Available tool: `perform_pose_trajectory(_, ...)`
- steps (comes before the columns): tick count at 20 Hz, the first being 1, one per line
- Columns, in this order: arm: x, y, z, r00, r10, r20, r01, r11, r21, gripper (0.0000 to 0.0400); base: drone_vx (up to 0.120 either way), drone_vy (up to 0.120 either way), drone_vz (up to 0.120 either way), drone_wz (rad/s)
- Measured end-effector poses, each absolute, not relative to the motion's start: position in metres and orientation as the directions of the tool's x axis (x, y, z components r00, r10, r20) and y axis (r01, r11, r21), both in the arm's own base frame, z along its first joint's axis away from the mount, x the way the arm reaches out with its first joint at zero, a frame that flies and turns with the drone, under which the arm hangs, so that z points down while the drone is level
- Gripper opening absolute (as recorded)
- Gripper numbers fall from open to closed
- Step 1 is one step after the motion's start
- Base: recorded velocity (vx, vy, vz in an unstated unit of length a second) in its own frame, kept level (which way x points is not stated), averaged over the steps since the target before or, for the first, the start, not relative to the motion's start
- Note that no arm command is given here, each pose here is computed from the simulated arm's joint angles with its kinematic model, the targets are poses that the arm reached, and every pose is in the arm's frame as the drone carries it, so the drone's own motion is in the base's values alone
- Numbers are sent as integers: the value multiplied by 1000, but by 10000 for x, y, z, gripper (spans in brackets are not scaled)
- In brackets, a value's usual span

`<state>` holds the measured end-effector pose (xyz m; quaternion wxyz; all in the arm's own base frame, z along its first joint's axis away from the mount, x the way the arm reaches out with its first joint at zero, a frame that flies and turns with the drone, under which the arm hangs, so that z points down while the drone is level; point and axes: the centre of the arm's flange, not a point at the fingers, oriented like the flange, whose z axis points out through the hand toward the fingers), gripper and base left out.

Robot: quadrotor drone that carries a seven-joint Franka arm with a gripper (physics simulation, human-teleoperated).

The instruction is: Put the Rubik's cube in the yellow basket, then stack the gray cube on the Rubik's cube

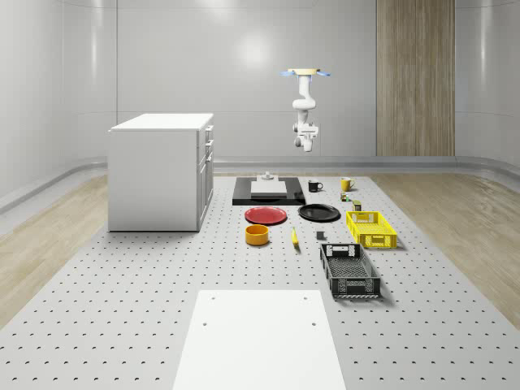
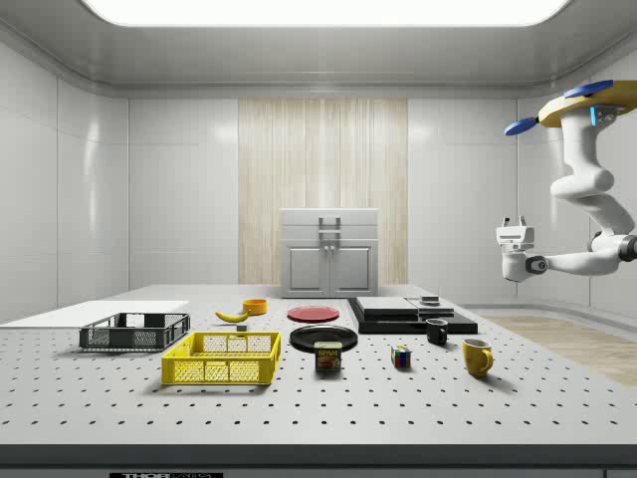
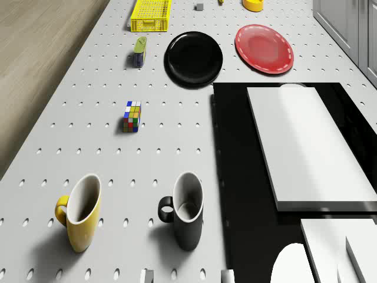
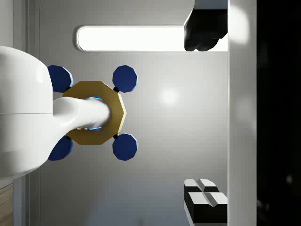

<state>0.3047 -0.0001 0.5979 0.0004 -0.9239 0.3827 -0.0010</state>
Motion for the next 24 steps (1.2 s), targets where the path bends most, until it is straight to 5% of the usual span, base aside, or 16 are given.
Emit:
perform_pose_trajectory(5, 3009, -1, 6344, 707, -707, 4, -707, -707, -4, 400, 112, 8, 0, 0)
perform_pose_trajectory(12, 3032, -1, 6726, 707, -707, 8, -707, -707, -8, 400, 120, 120, 0, 0)
perform_pose_trajectory(24, 3041, 0, 6901, 707, -707, 15, -707, -707, -15, 400, 120, 120, 0, 0)
